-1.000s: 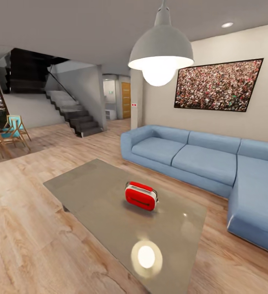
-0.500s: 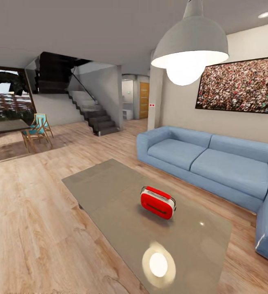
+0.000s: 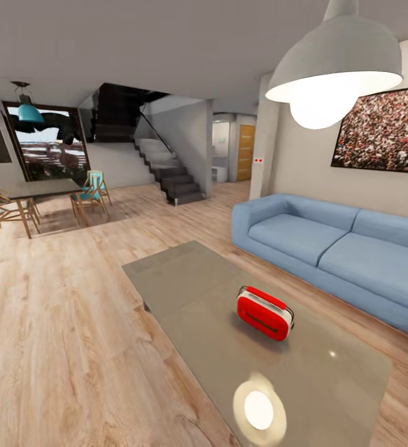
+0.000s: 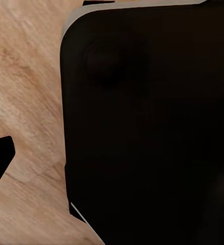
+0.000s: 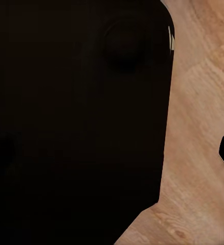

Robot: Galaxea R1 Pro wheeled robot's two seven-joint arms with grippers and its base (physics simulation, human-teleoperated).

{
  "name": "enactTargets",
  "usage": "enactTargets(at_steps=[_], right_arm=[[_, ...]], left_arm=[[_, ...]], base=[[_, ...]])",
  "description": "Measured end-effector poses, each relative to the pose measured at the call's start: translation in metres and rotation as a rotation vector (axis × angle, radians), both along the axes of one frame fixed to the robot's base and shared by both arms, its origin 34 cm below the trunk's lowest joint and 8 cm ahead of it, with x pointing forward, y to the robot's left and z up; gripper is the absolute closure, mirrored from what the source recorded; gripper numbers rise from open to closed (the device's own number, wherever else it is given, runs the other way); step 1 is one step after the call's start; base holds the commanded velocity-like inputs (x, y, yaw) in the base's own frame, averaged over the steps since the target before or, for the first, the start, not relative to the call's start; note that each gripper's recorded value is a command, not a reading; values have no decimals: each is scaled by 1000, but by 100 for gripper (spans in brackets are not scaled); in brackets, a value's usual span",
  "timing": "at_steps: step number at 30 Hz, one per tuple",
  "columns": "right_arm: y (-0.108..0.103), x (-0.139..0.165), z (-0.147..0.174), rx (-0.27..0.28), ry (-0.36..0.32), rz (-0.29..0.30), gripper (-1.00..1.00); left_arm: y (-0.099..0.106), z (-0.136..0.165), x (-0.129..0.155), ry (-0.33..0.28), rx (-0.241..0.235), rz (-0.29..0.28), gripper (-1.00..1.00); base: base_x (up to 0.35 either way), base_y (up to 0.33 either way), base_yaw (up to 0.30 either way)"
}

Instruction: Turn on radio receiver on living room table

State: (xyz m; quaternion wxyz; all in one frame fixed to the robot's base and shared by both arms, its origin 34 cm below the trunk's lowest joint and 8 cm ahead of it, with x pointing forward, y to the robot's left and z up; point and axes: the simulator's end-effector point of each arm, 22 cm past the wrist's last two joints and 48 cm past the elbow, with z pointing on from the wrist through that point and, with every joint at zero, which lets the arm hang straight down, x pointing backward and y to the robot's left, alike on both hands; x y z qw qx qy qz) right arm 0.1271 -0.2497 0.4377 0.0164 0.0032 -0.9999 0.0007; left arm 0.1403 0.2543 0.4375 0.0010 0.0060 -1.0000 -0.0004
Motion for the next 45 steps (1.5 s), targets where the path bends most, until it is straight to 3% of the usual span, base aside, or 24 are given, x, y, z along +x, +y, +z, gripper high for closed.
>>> enactTargets(at_steps=[45], right_arm=[[0,0,0,-1,0,0,-100]], left_arm=[[0,0,1,-1,-1,2,-100]], base=[[0,0,271]])
